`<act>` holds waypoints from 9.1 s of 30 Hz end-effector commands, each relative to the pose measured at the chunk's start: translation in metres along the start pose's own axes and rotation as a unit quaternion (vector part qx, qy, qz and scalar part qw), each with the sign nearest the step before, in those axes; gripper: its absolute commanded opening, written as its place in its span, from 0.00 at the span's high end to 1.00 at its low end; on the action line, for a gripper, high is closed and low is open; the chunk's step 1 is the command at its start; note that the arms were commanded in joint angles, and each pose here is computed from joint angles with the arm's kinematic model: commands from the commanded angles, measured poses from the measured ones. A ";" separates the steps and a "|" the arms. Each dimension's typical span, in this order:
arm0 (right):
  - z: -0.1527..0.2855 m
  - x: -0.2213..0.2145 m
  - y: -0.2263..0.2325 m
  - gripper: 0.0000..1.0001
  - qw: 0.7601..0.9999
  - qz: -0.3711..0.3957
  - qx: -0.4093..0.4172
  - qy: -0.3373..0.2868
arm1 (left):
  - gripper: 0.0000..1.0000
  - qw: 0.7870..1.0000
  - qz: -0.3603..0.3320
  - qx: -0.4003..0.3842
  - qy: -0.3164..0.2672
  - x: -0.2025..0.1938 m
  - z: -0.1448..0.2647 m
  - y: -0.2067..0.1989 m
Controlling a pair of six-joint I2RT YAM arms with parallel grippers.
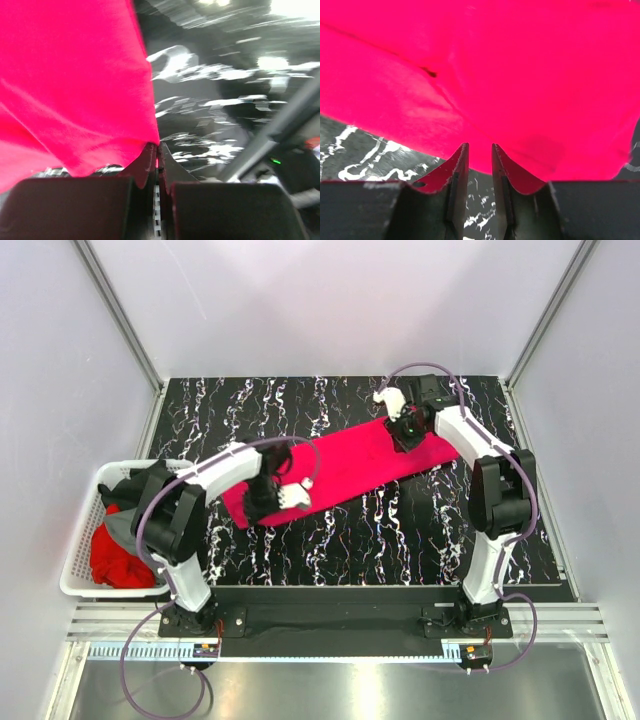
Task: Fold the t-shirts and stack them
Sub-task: Fold the tshirt
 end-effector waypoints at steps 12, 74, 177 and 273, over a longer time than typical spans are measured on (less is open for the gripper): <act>-0.051 -0.014 -0.046 0.71 0.993 -0.116 -0.011 0.029 | 1.00 0.986 -0.088 -0.135 -0.034 0.068 0.030 -0.063; -0.107 -0.004 -0.063 0.58 0.968 -0.242 0.055 0.040 | 0.91 0.949 -0.232 -0.189 -0.100 0.252 0.016 -0.191; 0.043 -0.185 0.218 0.62 0.723 -0.580 0.130 0.352 | 0.50 0.740 0.589 -0.270 -0.182 0.103 -0.052 -0.097; 0.026 -0.086 0.102 0.60 0.840 -0.506 0.148 0.127 | 0.18 0.806 0.469 -0.142 -0.331 0.137 0.038 0.058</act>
Point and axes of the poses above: each gripper's point midway between its finger pads, its own z axis back along the fingers, its own y axis along the line the jaws close on, x = y × z, the point moved 3 cm from there along z, back along the fingers
